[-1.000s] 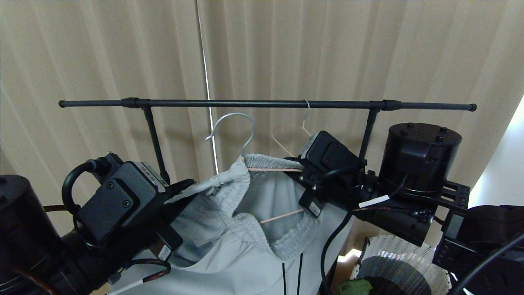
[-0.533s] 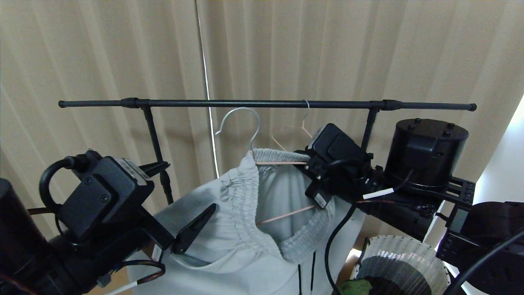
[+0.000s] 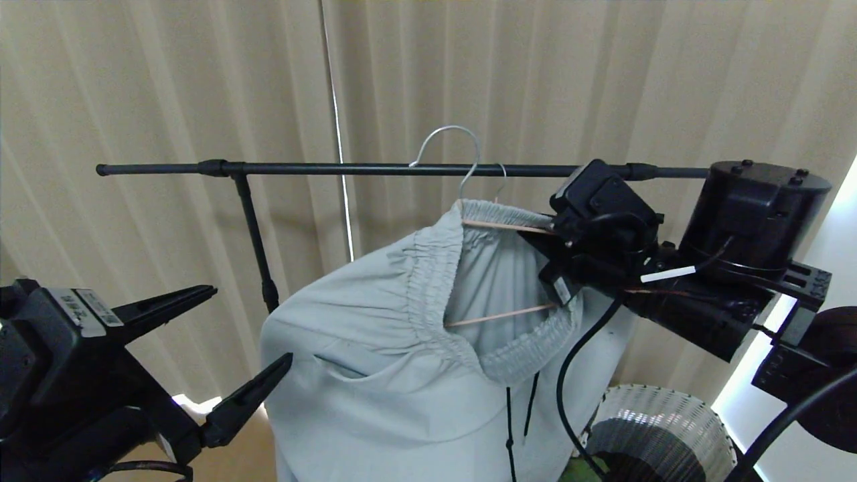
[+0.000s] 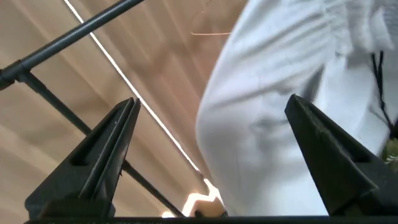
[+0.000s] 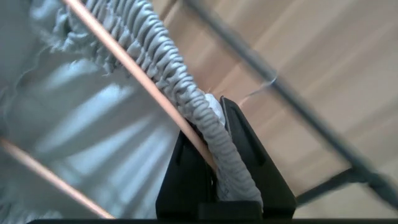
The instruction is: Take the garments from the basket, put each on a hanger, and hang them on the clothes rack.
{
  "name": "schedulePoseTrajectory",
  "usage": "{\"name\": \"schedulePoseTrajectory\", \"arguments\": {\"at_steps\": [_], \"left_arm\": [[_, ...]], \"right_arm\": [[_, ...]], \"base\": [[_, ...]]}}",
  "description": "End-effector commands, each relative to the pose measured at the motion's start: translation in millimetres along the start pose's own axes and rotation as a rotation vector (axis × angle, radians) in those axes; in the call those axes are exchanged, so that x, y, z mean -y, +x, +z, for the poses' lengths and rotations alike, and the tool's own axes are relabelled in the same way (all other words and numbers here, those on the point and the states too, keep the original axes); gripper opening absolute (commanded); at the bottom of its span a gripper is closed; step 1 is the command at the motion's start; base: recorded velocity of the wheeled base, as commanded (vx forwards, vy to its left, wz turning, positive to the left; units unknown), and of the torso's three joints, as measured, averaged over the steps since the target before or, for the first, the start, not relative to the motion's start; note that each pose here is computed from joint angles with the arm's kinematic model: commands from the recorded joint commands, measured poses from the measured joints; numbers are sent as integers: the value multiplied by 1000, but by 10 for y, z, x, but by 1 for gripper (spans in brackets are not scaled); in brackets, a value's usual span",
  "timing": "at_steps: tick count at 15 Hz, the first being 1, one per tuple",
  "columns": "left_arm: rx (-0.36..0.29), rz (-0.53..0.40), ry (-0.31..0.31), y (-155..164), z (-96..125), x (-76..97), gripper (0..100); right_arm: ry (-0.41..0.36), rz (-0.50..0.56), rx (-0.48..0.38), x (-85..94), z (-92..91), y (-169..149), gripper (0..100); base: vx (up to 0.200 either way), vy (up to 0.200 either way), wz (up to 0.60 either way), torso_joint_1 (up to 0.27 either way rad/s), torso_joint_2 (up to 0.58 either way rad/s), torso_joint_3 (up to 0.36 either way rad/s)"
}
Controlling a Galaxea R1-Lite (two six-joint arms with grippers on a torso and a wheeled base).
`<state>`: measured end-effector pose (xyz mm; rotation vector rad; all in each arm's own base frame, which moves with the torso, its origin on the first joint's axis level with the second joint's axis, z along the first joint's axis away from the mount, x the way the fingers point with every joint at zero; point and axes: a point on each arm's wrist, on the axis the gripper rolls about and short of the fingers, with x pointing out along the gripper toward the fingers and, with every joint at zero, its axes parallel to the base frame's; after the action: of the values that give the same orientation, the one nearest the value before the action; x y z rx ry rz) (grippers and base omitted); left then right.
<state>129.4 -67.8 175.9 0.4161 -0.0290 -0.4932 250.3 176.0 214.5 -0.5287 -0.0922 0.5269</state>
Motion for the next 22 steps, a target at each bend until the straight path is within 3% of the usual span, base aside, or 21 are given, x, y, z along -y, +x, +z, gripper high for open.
{"name": "schedulePoseTrajectory", "arguments": {"at_steps": [1,5,8,12,14,15,16,19,22], "left_arm": [[-39,10,-5,6,-93,-43,100],[-146,-33,-19,154,-273,25,100],[-159,-37,-37,177,-291,31,100],[-194,-21,-141,218,-349,15,100],[-196,-16,-152,241,-346,-2,100],[-199,-11,-150,238,-353,-10,0],[-199,-11,-150,238,-353,-10,0],[-331,175,-92,215,-598,-341,0],[-336,241,-51,175,-617,-460,0]], "right_arm": [[13,-73,55,230,142,-125,0],[72,-98,114,329,291,-265,0],[89,-106,140,364,347,-341,0],[104,-102,142,356,344,-379,0],[103,-104,146,364,358,-377,0],[103,-105,145,362,356,-378,0],[103,-105,145,362,356,-378,0],[102,-117,145,390,364,-406,0],[100,-158,120,493,298,-399,0]], "base": [[0,0,0,0,0,0],[0,0,0,0,0,0],[0,0,0,0,0,0],[0,0,0,0,0,0],[0,0,0,0,0,0],[0,0,0,0,0,0],[0,0,0,0,0,0],[0,0,0,0,0,0],[0,0,0,0,0,0]]}}
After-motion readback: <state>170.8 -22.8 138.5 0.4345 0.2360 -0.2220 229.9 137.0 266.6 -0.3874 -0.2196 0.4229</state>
